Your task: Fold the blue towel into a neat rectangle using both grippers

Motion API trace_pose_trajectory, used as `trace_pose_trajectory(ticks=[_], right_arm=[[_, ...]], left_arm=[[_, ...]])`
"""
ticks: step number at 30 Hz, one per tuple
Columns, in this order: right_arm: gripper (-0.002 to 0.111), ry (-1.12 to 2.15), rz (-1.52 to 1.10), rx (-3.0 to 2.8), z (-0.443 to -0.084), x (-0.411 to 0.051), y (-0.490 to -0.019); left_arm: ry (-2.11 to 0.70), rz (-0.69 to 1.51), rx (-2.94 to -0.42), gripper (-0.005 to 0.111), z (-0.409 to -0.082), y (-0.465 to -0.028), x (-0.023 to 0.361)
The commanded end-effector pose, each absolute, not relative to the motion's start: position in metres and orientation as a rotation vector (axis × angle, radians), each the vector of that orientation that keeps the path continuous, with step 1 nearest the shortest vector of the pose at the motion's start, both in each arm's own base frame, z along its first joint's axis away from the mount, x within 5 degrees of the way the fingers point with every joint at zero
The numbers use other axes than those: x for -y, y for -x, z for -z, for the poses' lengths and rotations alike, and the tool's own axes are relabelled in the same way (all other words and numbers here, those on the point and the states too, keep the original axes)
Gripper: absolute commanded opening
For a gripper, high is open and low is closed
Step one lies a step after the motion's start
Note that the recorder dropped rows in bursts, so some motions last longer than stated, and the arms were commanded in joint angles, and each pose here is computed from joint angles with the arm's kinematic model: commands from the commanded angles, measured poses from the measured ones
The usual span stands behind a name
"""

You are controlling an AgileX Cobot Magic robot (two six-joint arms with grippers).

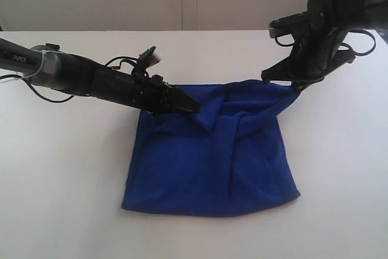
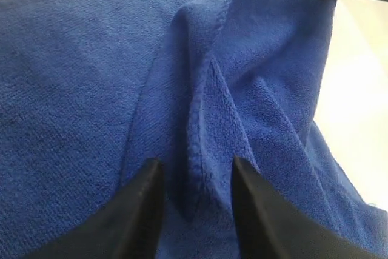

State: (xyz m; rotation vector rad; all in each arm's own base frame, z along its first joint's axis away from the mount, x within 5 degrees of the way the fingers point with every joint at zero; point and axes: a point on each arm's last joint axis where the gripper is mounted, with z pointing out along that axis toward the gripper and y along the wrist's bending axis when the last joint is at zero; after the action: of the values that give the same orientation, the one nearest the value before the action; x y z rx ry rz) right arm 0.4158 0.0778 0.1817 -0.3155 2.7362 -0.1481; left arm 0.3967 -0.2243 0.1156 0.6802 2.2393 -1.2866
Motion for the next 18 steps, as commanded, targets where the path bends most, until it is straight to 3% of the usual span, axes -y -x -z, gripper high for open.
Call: trace_pose_trajectory(ticks=[1,18], right_arm=[[0.0,0.306,0.153,-2.734,-0.182,-0.075,-0.416],[0.0,0.306,0.153,-2.733,-0.182,-0.075,-0.416]], left_arm=[[-0.665,1.307,-2.215,0.043,-0.119,-0.398,0.227],[-0.749,1.438,-2.202,0.042,-0.107,-0.389,0.229]])
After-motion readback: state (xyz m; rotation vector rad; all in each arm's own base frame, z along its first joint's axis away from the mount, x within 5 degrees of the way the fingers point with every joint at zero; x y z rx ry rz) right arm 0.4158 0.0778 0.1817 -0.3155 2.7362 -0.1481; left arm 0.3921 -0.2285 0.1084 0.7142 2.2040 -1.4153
